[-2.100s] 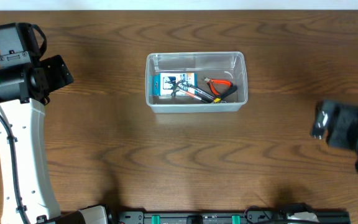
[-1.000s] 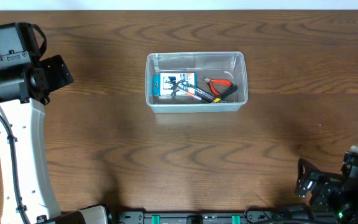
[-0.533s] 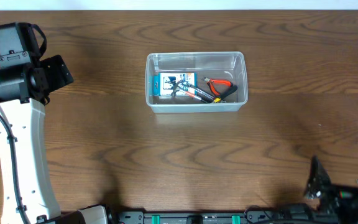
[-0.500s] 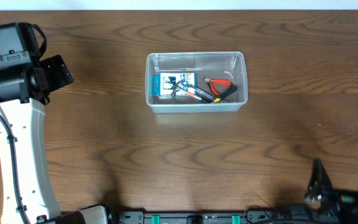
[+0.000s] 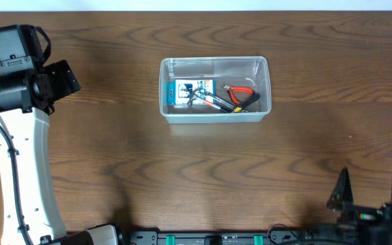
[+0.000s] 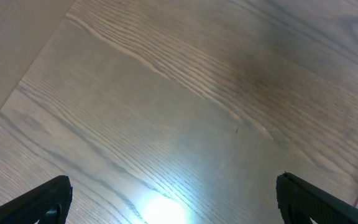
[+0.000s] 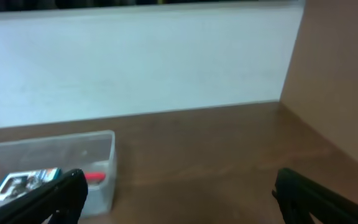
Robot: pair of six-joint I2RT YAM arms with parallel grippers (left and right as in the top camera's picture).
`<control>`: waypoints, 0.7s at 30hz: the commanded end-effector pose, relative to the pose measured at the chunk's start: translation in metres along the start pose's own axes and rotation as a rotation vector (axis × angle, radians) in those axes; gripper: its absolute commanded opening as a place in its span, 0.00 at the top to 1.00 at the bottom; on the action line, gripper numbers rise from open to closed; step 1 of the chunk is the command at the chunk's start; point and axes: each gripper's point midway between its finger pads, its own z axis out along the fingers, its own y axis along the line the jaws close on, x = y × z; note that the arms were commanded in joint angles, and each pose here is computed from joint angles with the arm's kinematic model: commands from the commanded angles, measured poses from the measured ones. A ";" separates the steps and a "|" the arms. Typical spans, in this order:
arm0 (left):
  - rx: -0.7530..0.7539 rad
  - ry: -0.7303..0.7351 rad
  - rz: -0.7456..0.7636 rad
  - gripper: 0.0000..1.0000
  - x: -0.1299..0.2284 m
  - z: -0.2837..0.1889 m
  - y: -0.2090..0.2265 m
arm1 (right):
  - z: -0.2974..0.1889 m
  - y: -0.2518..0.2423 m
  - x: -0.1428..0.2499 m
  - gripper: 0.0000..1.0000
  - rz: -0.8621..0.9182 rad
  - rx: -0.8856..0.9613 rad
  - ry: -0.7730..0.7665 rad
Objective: Pack container
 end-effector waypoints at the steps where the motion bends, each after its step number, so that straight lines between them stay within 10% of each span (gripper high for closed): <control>1: -0.017 -0.004 0.012 0.02 -0.001 0.000 0.004 | 0.015 0.007 0.007 0.01 -0.058 -0.030 -0.014; 21: -0.017 -0.004 0.012 0.02 -0.001 0.000 0.004 | 0.111 0.040 0.104 0.01 -0.043 -0.172 -0.138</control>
